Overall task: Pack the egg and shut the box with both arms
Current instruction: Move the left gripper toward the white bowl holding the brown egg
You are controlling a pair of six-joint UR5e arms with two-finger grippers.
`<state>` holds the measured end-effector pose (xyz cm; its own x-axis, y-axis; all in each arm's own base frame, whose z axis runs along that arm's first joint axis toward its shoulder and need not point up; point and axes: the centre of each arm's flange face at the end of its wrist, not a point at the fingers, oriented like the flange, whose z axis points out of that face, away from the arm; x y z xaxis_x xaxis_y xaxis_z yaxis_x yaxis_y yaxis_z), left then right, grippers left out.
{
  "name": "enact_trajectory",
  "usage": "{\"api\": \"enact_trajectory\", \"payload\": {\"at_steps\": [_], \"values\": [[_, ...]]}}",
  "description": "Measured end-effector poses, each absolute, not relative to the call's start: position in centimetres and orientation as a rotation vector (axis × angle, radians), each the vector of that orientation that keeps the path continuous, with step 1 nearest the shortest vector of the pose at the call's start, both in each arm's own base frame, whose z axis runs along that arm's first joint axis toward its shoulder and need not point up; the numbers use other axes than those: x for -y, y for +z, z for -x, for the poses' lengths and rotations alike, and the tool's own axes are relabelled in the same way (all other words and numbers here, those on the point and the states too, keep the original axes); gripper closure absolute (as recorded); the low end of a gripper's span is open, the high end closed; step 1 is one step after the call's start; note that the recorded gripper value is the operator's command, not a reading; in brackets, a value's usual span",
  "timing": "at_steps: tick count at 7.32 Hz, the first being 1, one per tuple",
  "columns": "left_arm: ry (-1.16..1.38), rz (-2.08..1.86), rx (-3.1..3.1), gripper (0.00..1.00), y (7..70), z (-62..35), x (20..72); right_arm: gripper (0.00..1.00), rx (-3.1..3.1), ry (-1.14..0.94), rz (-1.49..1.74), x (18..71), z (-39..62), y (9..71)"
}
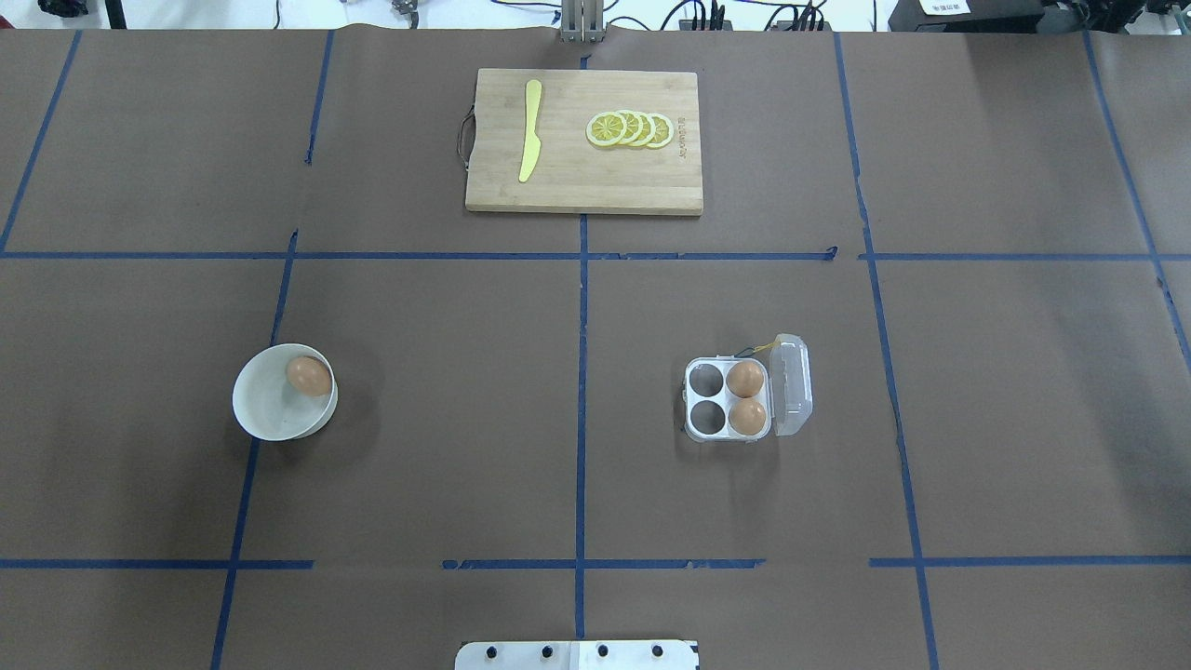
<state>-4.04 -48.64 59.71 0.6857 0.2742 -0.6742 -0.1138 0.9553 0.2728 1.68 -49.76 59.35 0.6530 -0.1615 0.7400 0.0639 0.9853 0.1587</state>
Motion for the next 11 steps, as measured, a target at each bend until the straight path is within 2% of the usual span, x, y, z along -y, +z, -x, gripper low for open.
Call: {"api": "enact_trajectory", "payload": {"at_steps": [6, 9, 11], "values": [[0.234, -0.214, -0.884, 0.0, 62.6, 2.9, 48.4, 0.0, 0.896, -0.139, -0.103, 48.1, -0.9, 59.9], [0.288, -0.215, -0.978, 0.0, 59.5, -3.6, 48.9, 0.0, 0.904, -0.15, -0.09, 47.9, -0.3, 60.1], [0.169, -0.154, -1.021, 0.0, 54.8, -11.8, 48.7, 0.0, 0.908, -0.153, -0.086, 47.9, 0.0, 60.1]]}}
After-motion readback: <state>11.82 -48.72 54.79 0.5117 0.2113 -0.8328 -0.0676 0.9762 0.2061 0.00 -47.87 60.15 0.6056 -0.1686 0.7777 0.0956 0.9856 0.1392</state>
